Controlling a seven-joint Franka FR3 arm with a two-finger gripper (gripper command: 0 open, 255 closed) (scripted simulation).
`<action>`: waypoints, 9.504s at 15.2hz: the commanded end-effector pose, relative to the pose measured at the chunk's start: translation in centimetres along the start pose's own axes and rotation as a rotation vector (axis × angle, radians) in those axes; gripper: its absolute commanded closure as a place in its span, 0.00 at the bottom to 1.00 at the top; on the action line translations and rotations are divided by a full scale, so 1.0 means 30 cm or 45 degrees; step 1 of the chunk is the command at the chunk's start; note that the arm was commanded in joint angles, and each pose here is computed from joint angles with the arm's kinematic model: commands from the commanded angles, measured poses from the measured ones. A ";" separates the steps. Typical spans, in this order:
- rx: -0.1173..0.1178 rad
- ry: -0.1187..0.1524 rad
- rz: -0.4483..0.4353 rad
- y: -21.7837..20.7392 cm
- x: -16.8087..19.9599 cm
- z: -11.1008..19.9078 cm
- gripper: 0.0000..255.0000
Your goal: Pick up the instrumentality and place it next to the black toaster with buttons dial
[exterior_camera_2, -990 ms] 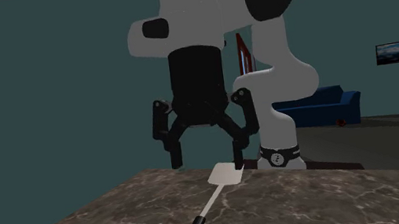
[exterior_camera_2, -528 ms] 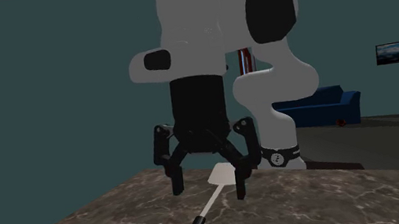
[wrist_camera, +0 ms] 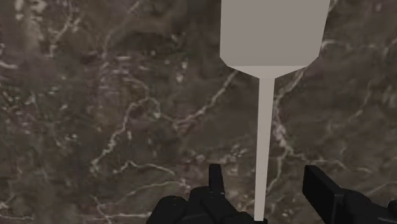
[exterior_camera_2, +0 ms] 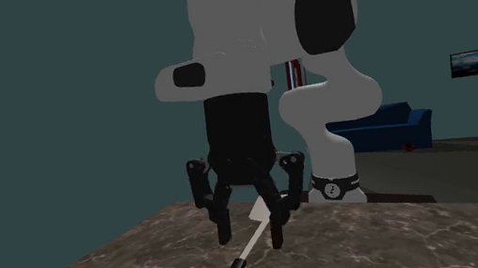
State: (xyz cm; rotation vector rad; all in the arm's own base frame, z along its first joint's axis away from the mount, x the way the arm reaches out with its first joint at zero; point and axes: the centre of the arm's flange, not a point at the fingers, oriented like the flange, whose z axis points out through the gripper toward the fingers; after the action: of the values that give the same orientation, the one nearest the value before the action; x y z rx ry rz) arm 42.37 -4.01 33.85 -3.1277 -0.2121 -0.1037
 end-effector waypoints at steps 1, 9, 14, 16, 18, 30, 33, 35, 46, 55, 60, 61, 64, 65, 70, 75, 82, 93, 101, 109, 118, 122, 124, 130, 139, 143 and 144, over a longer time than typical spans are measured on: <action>0.000 0.000 0.000 0.000 0.000 0.000 1.00; 0.000 0.000 0.000 0.000 0.000 0.000 1.00; 0.000 0.000 0.000 0.000 0.006 -0.088 1.00; 0.000 0.000 0.000 0.000 0.008 -0.123 1.00; 0.000 0.000 0.000 0.000 0.011 -0.158 1.00; 0.000 0.000 0.000 0.000 0.025 -0.369 1.00; 0.000 0.000 0.000 0.000 0.028 -0.421 1.00; 0.000 0.000 0.000 0.000 0.030 -0.456 1.00; 0.000 0.000 0.000 0.000 0.043 -0.650 1.00; 0.000 0.000 0.000 0.000 0.054 -0.808 1.00; 0.000 0.000 0.000 0.000 0.059 -0.896 1.00; 0.000 0.000 0.000 0.000 0.061 -0.913 1.00; 0.000 0.000 0.000 0.000 0.064 -0.966 1.00; 0.000 0.000 0.000 0.000 0.065 -0.983 1.00; 0.000 0.000 0.000 -0.088 0.060 -1.033 1.00; 0.000 0.000 0.000 -0.307 0.038 -1.035 1.00; 0.000 0.000 0.000 -0.613 0.008 -1.037 1.00; 0.000 0.000 0.000 -1.095 -0.040 -1.041 1.00; 0.000 0.000 0.000 -1.349 -0.067 -1.008 1.00; 0.000 0.000 0.000 -1.349 -0.077 -0.867 1.00; 0.000 0.000 0.000 -1.349 -0.087 -0.709 1.00; 0.000 0.000 0.000 -1.349 -0.092 -0.639 1.00; 0.000 0.000 0.000 -1.349 -0.094 -0.604 1.00; 0.000 0.000 0.000 -1.349 -0.101 -0.498 1.00; 0.000 0.000 0.000 -1.349 -0.112 -0.340 1.00; 0.000 0.000 0.000 -1.349 -0.116 -0.270 1.00; 0.000 0.000 0.000 -1.349 -0.117 -0.252 1.00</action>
State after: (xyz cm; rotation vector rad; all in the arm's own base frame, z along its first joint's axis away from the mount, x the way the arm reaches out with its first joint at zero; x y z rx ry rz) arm 33.00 35.43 41.71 -3.1282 -0.2119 -0.1031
